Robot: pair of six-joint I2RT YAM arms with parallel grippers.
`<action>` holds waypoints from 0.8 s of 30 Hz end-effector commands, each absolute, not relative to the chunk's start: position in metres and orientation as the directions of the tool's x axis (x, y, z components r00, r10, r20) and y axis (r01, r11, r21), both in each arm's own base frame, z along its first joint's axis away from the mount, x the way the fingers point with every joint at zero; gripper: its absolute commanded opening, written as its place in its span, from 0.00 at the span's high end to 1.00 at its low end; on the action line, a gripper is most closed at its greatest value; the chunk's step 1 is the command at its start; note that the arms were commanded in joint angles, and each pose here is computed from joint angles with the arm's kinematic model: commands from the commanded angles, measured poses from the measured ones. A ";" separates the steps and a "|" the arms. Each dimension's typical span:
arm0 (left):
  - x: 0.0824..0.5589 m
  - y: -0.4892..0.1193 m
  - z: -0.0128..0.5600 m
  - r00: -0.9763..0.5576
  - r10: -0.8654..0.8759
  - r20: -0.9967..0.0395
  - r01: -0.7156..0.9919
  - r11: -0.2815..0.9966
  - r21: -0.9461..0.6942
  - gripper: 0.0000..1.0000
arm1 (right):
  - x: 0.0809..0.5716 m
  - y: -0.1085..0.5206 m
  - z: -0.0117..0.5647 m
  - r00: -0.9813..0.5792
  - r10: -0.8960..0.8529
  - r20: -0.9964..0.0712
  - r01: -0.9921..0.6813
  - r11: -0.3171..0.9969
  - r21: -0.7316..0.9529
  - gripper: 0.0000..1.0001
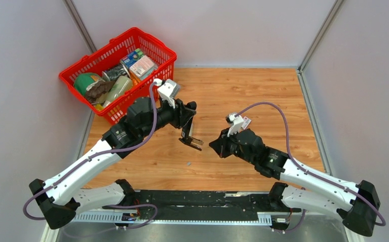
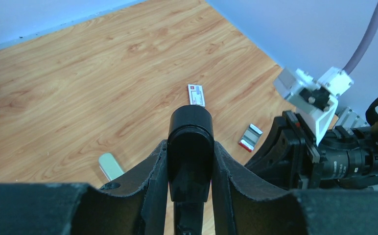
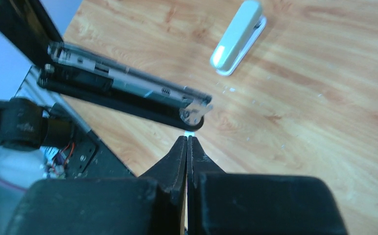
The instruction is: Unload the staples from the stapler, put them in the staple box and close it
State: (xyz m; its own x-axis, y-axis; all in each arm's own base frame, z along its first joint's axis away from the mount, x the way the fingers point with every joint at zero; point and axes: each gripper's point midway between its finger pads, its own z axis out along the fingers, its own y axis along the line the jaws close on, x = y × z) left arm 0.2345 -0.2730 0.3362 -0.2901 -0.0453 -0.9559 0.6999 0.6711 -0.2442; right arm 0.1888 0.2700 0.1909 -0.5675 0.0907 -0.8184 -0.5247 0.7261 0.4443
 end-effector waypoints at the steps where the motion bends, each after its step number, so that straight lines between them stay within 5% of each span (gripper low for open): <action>1: 0.232 -0.274 0.392 -0.177 -0.185 -0.967 0.734 0.629 -0.254 1.00 | 0.156 0.280 0.174 -0.645 0.040 -0.763 -0.567 0.644 0.513 1.00; 16: 0.230 -0.273 0.395 -0.185 -0.199 -0.962 0.730 0.627 -0.270 1.00 | 0.142 0.334 0.168 -0.723 0.105 -0.683 -0.536 0.539 0.650 1.00; 24: 0.225 -0.268 0.396 -0.193 -0.208 -0.959 0.727 0.626 -0.282 1.00 | 0.180 0.328 0.173 -0.654 0.214 -0.726 -0.457 0.652 0.605 1.00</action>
